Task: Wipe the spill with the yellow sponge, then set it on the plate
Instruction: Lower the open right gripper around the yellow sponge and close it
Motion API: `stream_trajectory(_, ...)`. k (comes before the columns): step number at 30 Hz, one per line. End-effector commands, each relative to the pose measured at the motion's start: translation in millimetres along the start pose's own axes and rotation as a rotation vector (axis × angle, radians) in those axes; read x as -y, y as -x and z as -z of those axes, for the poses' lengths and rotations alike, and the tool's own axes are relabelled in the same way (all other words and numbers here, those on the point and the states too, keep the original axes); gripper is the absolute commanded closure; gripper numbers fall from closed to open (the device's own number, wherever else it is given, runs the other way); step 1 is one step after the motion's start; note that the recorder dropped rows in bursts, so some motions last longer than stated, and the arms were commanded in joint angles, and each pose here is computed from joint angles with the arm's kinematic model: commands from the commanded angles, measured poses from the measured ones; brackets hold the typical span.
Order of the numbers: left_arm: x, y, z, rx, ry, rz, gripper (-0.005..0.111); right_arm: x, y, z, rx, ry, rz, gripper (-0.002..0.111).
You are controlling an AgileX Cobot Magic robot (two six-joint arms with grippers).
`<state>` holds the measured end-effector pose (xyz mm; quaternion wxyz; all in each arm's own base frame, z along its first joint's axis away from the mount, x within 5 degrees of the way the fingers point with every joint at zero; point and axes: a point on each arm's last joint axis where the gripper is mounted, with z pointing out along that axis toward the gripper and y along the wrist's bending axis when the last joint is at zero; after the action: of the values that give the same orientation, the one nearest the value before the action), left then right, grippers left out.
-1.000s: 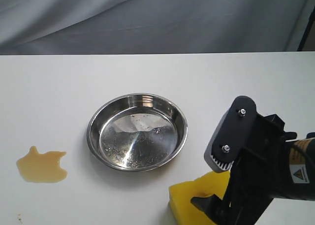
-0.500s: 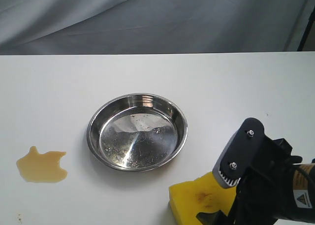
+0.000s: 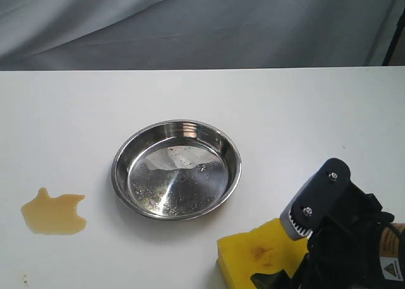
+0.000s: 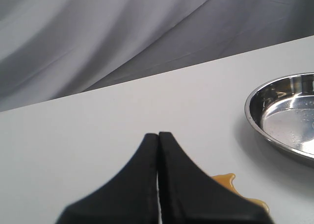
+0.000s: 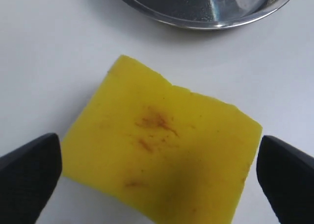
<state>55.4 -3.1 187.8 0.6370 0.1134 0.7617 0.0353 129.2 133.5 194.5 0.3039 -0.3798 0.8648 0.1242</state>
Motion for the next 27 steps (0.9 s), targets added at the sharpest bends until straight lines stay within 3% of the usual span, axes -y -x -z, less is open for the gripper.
stream_trajectory(1,-0.3,2,1,0.015,0.003,0.004,0.107,-1,-11,-4,0.005,0.005,-0.010,0.003)
stream_trajectory(27,-0.3,2,1,0.015,0.003,0.004,0.107,9,-13,-5,0.013,-0.038,-0.118,0.010)
